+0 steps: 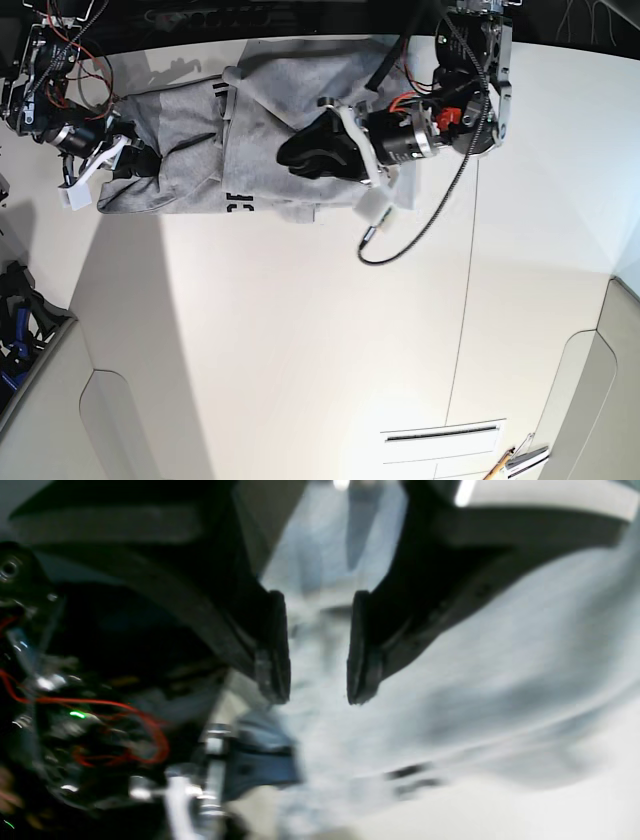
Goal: Fold the T-shirt properly
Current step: 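Press the folded end down with the left gripper onto the strip, then carry the right gripper's end over onto the folded bundle, then release the left gripper and lift it away from the bundle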
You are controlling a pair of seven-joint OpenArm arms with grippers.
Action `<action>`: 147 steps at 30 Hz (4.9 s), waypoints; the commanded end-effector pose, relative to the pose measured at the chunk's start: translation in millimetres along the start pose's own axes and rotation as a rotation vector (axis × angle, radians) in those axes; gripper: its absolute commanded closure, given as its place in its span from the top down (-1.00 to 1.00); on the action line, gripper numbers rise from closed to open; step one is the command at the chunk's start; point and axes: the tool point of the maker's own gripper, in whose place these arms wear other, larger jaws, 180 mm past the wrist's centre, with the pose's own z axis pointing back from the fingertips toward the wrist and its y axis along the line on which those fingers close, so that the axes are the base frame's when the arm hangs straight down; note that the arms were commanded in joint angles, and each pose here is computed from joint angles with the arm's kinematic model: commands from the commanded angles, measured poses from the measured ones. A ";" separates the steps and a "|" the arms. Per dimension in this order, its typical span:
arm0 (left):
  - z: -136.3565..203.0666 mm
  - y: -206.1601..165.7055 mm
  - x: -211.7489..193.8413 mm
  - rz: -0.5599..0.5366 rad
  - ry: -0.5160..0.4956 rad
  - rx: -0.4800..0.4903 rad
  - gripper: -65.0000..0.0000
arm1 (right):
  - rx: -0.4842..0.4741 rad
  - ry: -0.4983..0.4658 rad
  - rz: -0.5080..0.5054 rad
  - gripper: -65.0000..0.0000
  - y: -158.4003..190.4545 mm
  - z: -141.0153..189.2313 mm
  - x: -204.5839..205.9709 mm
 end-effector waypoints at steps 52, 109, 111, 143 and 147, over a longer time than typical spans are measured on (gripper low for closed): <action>104.9 97.1 -75.2 0.194 0.065 0.335 -0.96 | 0.185 0.067 0.544 -1.00 267.5 -80.8 -33.5; 85.2 -8.2 -10.9 -0.056 -0.043 0.100 -0.96 | -0.124 0.017 0.672 -1.00 216.1 -82.9 35.7; 74.1 -7.1 -8.3 -0.119 -0.021 0.118 -0.96 | -0.089 0.034 0.652 -1.00 218.8 -87.2 29.8; 127.0 28.5 -44.1 -0.241 0.242 0.357 -0.96 | -0.012 0.110 0.616 -1.00 215.9 -107.0 7.1; 150.5 38.5 -10.8 -0.287 0.140 0.453 -0.96 | 0.052 0.007 0.730 -1.00 246.2 -84.6 29.0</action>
